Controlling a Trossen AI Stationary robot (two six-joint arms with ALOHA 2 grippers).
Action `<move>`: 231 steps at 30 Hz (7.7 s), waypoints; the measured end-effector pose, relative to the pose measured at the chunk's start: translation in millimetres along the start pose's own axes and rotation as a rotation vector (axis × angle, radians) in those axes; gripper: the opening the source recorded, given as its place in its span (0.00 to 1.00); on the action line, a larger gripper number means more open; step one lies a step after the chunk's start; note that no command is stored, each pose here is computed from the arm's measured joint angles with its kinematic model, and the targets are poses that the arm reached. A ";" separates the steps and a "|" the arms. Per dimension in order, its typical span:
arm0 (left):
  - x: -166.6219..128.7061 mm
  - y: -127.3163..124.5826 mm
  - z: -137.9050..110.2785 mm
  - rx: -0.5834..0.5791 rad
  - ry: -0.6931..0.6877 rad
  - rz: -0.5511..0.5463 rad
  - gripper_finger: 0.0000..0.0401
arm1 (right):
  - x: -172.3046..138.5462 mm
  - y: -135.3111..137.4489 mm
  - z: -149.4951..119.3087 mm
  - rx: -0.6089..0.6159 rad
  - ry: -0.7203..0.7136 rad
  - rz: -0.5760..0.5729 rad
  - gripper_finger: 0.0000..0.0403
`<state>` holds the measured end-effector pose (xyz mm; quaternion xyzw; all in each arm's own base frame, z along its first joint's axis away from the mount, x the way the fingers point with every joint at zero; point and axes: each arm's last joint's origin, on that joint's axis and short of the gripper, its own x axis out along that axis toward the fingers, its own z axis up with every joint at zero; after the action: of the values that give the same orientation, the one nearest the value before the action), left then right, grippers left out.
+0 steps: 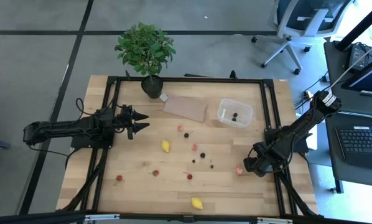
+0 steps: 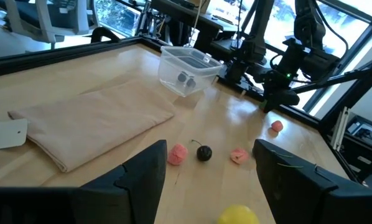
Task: Pick and placing Produce into tupperware
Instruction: Put the top right red strawberry into the transparent container, then put the bottom right pink peach into the transparent container
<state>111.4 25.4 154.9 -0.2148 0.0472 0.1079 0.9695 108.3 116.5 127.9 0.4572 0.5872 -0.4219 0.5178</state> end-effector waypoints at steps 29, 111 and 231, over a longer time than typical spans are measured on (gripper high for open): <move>0.0 0.2 0.1 0.002 -0.003 0.007 0.58 | -159.5 70.5 28.5 -0.055 -0.351 0.272 0.36; 0.0 0.6 -0.9 0.140 0.009 0.008 0.58 | -157.3 88.3 220.5 -0.019 -0.270 0.037 0.47; -0.2 4.1 0.2 0.264 -0.023 0.130 0.58 | -100.2 83.3 230.9 0.096 -0.263 0.084 0.21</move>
<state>110.2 29.0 153.6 -0.0805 0.0639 0.1657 0.9808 245.3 -98.4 200.8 0.4467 0.4737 -0.4838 0.5849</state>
